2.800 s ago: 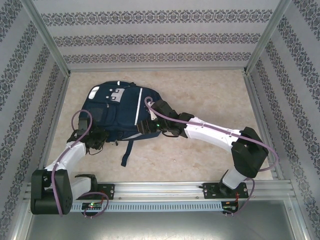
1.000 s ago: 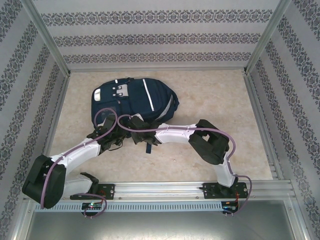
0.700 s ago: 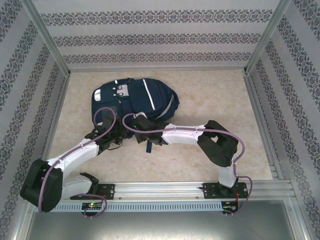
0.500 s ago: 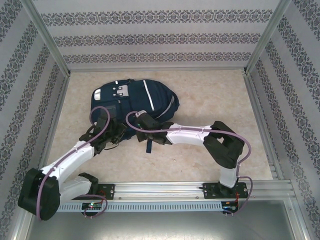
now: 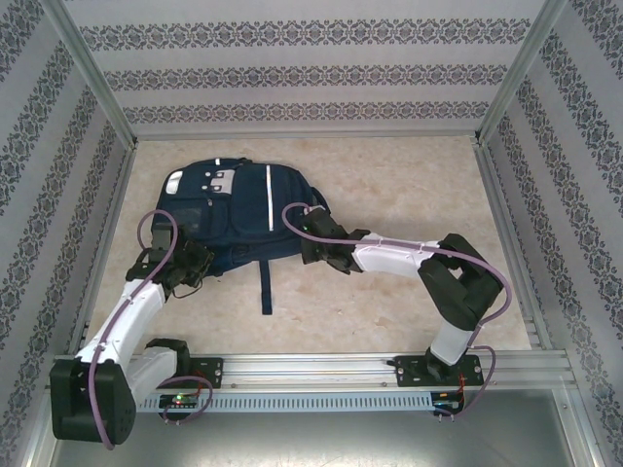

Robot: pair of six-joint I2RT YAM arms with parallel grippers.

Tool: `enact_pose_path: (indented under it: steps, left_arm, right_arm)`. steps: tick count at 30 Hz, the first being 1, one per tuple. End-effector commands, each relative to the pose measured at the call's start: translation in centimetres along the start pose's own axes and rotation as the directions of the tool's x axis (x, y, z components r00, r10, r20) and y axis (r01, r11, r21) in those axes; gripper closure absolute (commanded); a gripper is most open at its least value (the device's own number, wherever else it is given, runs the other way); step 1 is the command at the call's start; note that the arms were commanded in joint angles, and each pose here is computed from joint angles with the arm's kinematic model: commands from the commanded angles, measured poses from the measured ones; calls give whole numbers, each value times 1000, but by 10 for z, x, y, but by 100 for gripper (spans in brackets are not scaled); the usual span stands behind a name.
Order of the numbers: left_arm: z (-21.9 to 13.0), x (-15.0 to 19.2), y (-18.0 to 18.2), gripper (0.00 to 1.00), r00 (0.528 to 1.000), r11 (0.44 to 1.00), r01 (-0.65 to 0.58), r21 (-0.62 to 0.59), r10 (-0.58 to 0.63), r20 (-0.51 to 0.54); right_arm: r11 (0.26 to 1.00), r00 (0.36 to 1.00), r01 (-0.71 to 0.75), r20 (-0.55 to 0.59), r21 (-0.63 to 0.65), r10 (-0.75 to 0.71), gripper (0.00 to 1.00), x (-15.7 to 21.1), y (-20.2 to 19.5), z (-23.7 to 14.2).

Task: Pack the student bag
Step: Zip the student bag at the top-left of the table.

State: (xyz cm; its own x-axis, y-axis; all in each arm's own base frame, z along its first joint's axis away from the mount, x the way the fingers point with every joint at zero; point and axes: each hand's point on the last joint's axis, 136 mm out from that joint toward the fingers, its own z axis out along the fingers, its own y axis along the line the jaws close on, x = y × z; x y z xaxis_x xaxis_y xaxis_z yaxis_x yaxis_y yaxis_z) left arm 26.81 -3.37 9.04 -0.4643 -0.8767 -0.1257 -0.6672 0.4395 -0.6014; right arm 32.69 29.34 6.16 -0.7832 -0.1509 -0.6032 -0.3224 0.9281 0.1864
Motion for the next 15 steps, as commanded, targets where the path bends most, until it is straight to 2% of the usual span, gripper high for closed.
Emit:
enact_pose_path:
  steps: [1, 4, 6, 8, 12, 13, 15]
  left_arm:
    - [-8, -31, 13, 100, 993, 994, -38, -105, 49, 107]
    - [-7, -42, 11, 100, 989, 989, -84, -121, 97, 108]
    - [-7, -57, 20, 100, 990, 982, -70, -173, 90, 110]
    - [-3, -71, 21, 100, 993, 984, -58, -171, 74, 90]
    - [7, -82, 12, 100, 996, 979, -84, -187, 90, 25]
    - [11, -79, 4, 98, 997, 985, -83, -153, 83, -2]
    - [15, -72, -8, 82, 998, 995, -62, -83, 60, -32]
  right_arm:
    - [974, 999, -36, -20, 222, 42, 100, 10, -63, -10]
    - [969, 998, -43, -27, 241, 51, 100, 11, -71, -10]
    - [966, 997, -54, -31, 254, 64, 100, 12, -79, -11]
    - [968, 997, -59, -35, 243, 70, 100, 13, -80, -12]
    - [986, 998, -33, -40, 161, 40, 100, 12, -58, -13]
    - [990, 999, -20, -44, 138, 27, 100, 11, -48, -13]
    - [995, 999, 3, -48, 102, 2, 100, 11, -29, -13]
